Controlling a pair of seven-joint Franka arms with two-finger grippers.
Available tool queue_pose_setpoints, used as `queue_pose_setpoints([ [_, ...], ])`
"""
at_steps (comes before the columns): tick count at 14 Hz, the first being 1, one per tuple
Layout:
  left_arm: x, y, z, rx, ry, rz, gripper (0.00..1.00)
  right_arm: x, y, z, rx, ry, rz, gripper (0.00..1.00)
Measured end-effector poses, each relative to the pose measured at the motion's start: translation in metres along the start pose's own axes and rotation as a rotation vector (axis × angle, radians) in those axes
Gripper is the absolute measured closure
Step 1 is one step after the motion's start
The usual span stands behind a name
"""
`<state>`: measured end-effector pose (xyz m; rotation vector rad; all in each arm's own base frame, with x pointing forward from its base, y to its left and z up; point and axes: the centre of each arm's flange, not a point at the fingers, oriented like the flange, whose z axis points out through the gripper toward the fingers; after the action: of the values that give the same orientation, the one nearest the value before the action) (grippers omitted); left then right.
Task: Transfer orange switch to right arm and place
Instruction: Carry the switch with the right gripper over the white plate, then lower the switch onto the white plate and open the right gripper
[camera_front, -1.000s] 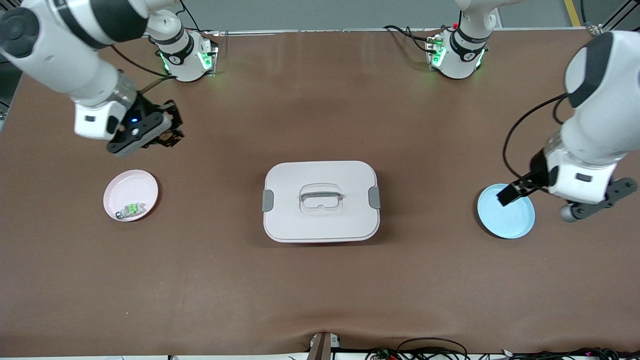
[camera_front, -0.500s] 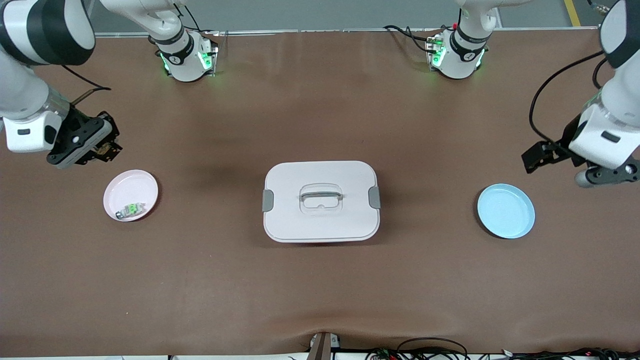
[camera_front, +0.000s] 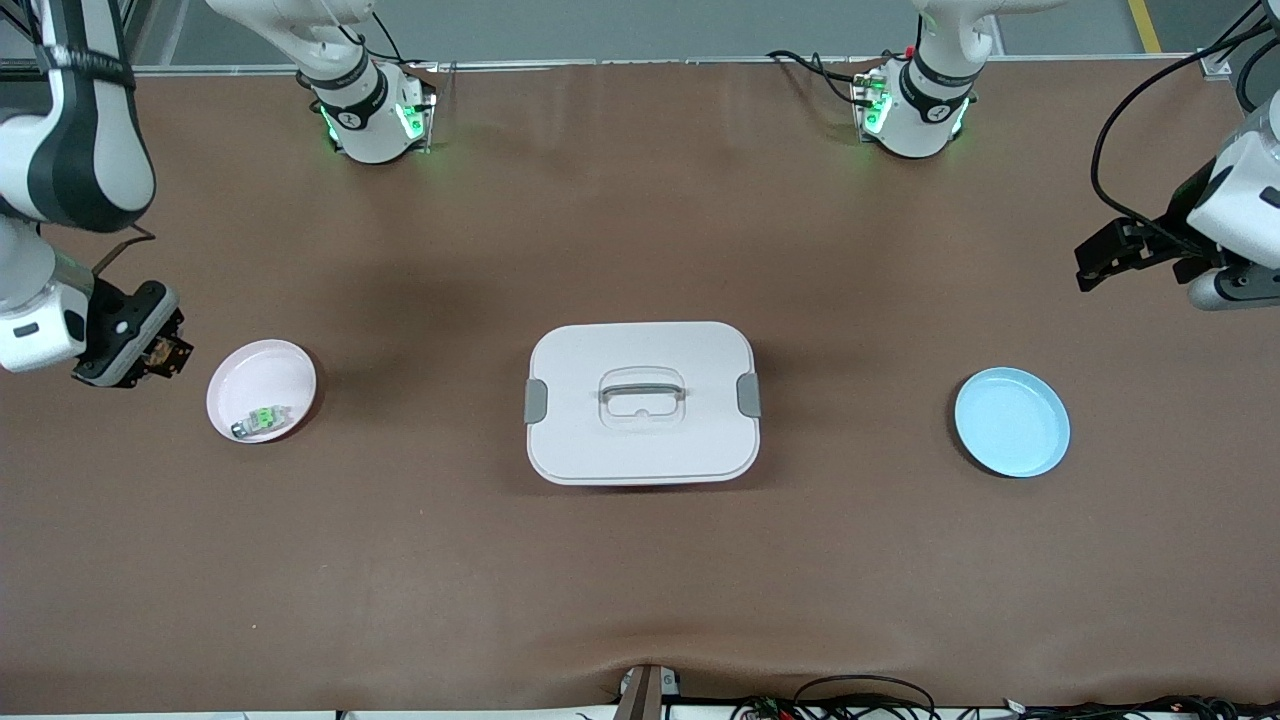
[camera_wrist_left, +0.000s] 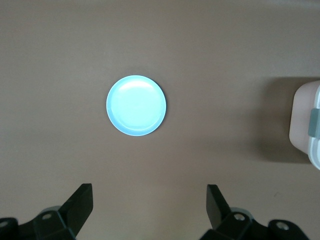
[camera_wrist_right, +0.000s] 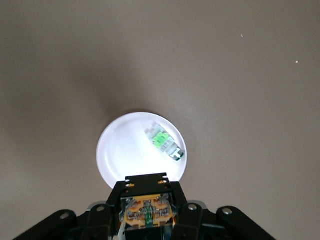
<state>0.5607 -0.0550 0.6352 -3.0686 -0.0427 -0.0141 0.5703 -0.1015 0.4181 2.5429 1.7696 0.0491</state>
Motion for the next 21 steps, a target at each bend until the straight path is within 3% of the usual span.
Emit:
queue_pose_setpoints([
  [6,-0.015,-0.001,-0.011,-0.001,0.006,0.021,0.0,-0.021,-0.022,0.07,-0.051,-0.008,-0.127,0.59],
  [11,-0.017,-0.001,-0.01,-0.01,-0.006,0.02,0.0,-0.034,-0.028,0.113,-0.001,-0.033,-0.218,0.59],
  [21,-0.017,-0.005,-0.009,-0.024,-0.009,0.01,0.0,-0.037,-0.045,0.179,0.045,-0.041,-0.241,0.59],
])
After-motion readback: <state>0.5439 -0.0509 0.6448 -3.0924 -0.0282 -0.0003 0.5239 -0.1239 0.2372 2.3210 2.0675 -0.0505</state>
